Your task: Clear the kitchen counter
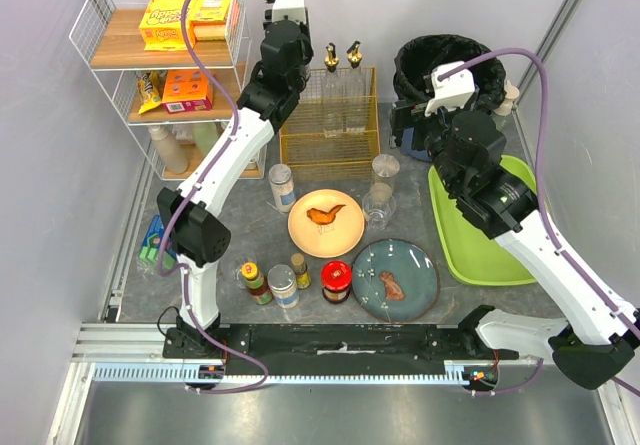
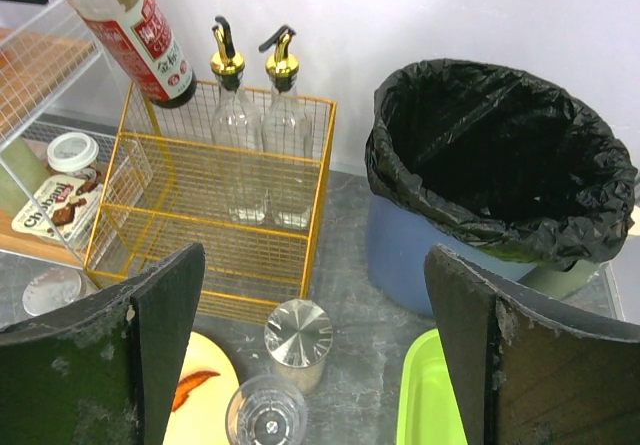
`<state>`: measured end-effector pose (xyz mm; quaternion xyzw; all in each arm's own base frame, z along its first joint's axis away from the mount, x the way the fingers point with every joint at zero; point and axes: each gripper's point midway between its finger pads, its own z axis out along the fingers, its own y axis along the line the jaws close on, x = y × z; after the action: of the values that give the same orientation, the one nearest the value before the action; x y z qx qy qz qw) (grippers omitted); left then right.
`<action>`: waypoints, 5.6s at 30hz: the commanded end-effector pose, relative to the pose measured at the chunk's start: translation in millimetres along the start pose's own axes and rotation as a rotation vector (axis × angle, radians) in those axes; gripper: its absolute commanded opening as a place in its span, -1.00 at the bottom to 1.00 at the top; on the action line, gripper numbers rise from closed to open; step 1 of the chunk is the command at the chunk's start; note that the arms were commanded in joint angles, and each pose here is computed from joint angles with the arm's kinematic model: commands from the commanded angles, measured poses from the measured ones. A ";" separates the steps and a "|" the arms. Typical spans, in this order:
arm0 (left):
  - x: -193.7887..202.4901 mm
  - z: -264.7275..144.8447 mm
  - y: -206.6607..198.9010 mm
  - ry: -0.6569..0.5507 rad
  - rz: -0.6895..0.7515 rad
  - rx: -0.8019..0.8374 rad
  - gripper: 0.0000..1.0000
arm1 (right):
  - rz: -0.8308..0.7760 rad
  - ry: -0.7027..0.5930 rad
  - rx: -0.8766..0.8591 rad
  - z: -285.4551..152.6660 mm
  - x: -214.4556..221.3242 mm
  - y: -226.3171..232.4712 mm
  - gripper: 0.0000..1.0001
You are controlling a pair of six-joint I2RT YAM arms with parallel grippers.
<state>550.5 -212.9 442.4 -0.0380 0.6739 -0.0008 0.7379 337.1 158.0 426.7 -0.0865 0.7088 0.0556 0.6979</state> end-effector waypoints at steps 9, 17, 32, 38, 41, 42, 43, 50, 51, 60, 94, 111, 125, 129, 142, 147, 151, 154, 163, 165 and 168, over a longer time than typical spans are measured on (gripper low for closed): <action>-59.4 -20.6 8.4 -0.139 -0.152 0.010 -0.97 | 0.003 -0.007 0.025 -2.2 5.2 -5.3 0.96; -75.6 -31.7 13.4 -0.157 -0.169 0.024 -0.97 | -0.004 0.007 0.011 3.8 10.1 0.2 0.96; -65.8 -27.4 13.1 -0.135 -0.139 0.011 -0.97 | -0.003 0.018 0.006 5.3 15.6 1.0 0.96; -36.9 -11.3 4.9 -0.058 -0.138 0.026 -0.96 | 0.000 0.025 0.007 6.1 19.8 1.5 0.96; -21.1 -2.1 4.2 -0.011 -0.148 0.024 -0.97 | 0.000 0.037 0.007 6.5 26.2 2.2 0.96; -17.2 -0.4 1.7 -0.005 -0.146 0.032 -0.97 | 0.001 0.041 0.007 6.7 28.3 2.5 0.96; -12.4 2.0 1.1 0.006 -0.151 0.036 -0.97 | 0.002 0.045 0.007 7.0 30.4 2.8 0.96; 14.0 9.7 -5.2 0.056 -0.100 0.051 -0.96 | 0.002 0.065 0.007 9.6 40.3 4.4 0.96; 19.9 11.8 -5.3 0.065 -0.088 0.053 -0.96 | 0.002 0.069 0.008 10.2 42.6 4.5 0.96; 77.6 31.4 -15.8 0.148 -0.056 0.082 -0.95 | -0.006 0.117 0.015 16.4 69.0 7.8 0.96; 48.3 1.9 -15.9 0.116 -0.077 0.179 0.61 | 0.045 0.215 0.035 37.5 118.3 20.8 0.96; 10.3 -163.6 20.6 0.316 -0.090 0.412 0.83 | 0.036 0.362 0.119 56.3 165.2 17.2 0.96; 45.0 -262.9 76.2 0.408 -0.192 0.385 0.82 | -0.056 0.562 0.130 86.0 231.1 10.6 0.96; 26.6 -286.5 69.0 0.412 -0.242 0.480 0.81 | -0.043 0.626 0.076 95.2 256.5 26.2 0.96; 42.8 -336.8 76.5 0.519 -0.296 0.551 0.81 | 0.057 0.695 0.084 77.6 275.6 32.3 0.71; 55.9 -341.7 72.3 0.545 -0.279 0.589 0.81 | 0.042 0.673 0.086 65.0 266.7 24.3 0.70; 43.9 -331.3 74.5 0.516 -0.239 0.567 0.81 | -0.018 0.671 0.075 59.8 266.0 18.3 0.70; 45.4 -328.0 74.9 0.509 -0.246 0.553 0.81 | -0.028 0.682 0.046 55.4 273.4 20.6 0.69; 55.0 -315.1 71.5 0.508 -0.279 0.515 0.81 | -0.067 0.654 -0.019 70.5 282.8 31.1 0.54; 62.5 -313.3 69.1 0.531 -0.270 0.516 0.81 | -0.069 0.647 -0.017 71.1 281.8 30.6 0.46; 70.0 -309.3 68.7 0.548 -0.258 0.505 0.81 | -0.079 0.644 -0.014 71.8 284.1 29.5 0.43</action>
<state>234.5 -161.8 342.3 0.0711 0.8169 -0.2697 0.5049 386.8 184.4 135.2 -0.1242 0.9017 0.0030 0.4140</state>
